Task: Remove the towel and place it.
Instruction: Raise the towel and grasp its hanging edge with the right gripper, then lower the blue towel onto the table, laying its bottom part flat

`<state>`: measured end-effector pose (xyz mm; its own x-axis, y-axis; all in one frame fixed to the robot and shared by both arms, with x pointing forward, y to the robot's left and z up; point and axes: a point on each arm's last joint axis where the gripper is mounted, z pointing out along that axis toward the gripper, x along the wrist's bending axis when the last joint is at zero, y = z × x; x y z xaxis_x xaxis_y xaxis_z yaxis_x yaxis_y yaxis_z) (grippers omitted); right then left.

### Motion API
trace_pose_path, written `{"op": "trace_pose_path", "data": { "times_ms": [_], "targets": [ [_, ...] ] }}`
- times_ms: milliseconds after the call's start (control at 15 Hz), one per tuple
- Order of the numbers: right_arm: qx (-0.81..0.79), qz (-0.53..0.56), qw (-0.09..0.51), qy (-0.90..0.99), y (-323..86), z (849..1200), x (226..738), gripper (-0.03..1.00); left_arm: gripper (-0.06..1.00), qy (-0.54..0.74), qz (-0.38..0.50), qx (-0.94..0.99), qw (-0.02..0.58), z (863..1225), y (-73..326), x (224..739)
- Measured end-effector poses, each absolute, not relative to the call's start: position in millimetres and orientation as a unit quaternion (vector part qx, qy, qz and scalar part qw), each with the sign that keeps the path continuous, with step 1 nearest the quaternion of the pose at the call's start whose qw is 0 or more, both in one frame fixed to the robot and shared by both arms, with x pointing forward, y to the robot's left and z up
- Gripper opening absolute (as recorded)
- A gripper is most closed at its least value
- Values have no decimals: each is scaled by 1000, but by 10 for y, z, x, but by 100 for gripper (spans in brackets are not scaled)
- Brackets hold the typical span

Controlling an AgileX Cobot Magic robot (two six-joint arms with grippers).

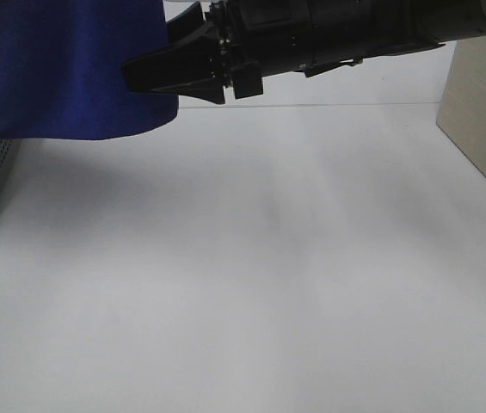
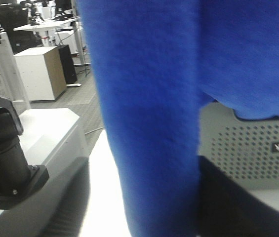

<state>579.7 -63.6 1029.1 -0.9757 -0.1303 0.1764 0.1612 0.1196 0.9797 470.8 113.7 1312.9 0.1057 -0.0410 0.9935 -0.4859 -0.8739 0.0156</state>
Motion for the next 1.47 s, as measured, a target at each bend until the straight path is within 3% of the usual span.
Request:
{"op": "trace_pose_path", "data": {
  "times_ms": [67,267,533,733,933,1133,1267,1467],
  "targets": [
    [-24,-662,108,-742,-716,10290,5846,52,0,-182,643,724,173,13128,1137,4708],
    [-45,-658,100,-745,-885,10331,5923,24,0,-182,643,724,173,13128,1137,4708],
    [-44,-640,110,-759,-896,10332,5888,2,0,-182,642,724,172,13126,1138,4708],
    [-54,-634,122,-762,-899,10321,5883,2,0,-182,642,725,173,13123,1134,4710],
    [-144,-613,197,-751,-899,10318,5882,2,0,-166,635,731,187,13101,1114,4731],
    [-159,-580,212,-770,-929,10423,5814,2,0,-135,619,744,211,13024,1039,4812],
    [-168,-533,179,-810,-992,10695,5753,2,0,-120,622,740,228,12989,966,4885],
    [-211,-437,66,-872,-1174,11210,5722,2,0,-104,649,713,245,13003,897,4978]
  ]
}}
